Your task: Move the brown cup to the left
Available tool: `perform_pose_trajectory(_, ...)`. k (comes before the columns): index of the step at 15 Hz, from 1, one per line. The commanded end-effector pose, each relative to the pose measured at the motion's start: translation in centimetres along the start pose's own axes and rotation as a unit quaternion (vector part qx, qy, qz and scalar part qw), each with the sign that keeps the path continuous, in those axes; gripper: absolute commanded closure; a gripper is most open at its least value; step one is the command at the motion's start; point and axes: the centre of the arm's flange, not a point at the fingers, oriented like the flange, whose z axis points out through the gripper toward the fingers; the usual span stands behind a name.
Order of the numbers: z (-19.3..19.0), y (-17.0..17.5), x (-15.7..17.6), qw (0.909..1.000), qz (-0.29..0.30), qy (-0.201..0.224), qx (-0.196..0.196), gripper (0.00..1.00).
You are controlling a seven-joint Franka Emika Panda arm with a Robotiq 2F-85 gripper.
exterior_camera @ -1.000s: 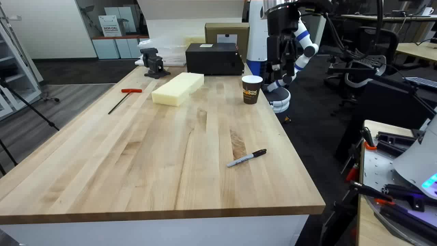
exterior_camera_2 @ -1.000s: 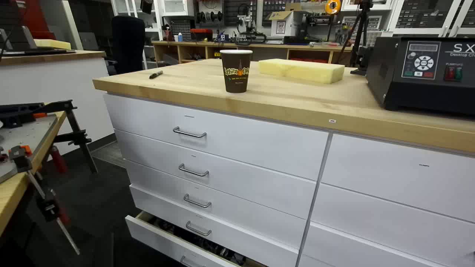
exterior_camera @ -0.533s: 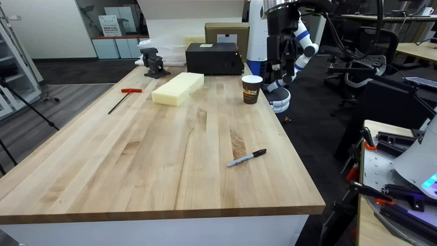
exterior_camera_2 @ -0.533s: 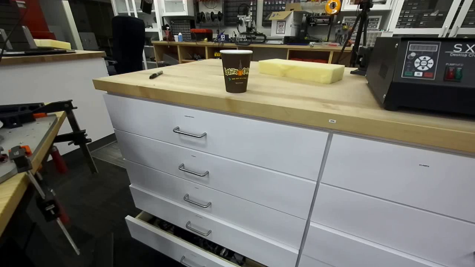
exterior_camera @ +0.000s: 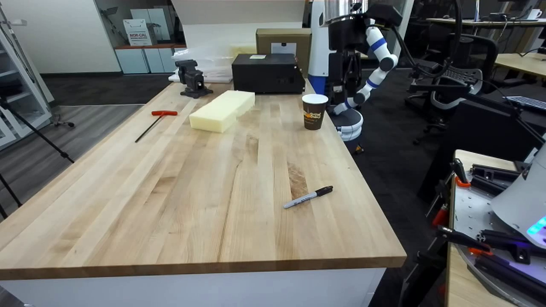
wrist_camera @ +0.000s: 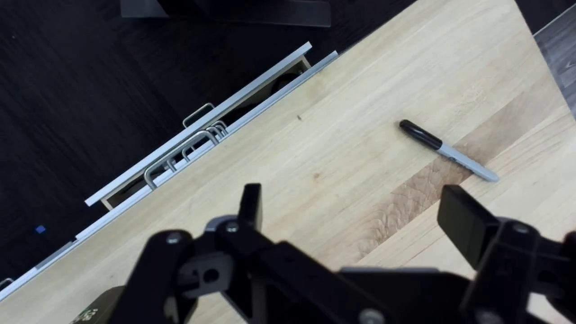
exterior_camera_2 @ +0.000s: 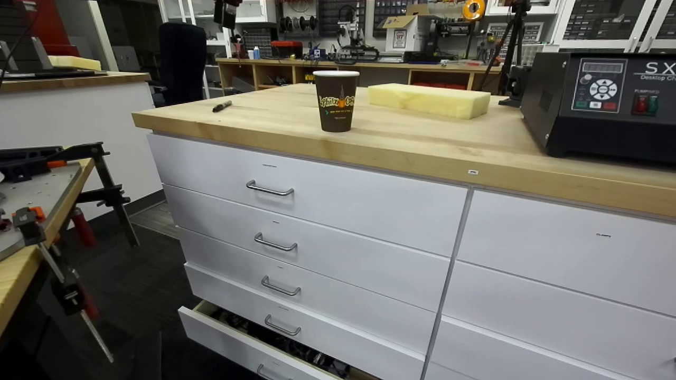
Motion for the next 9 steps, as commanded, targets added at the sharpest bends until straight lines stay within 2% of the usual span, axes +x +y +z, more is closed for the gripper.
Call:
perform_pose_trajectory(1,1.3,1.3,2.9,0.9990,-0.035,0.028,-0.005,0.00)
perform_pose_trajectory(3,2.0,1.9,4.5,0.9981,-0.051,0.034,-0.013,0.00)
perform_pose_trajectory(6,2.3,2.7,6.5,0.9981,-0.055,0.013,-0.025,0.00)
perform_pose_trajectory(9,1.5,3.9,8.9,0.9969,-0.060,0.020,-0.047,0.00)
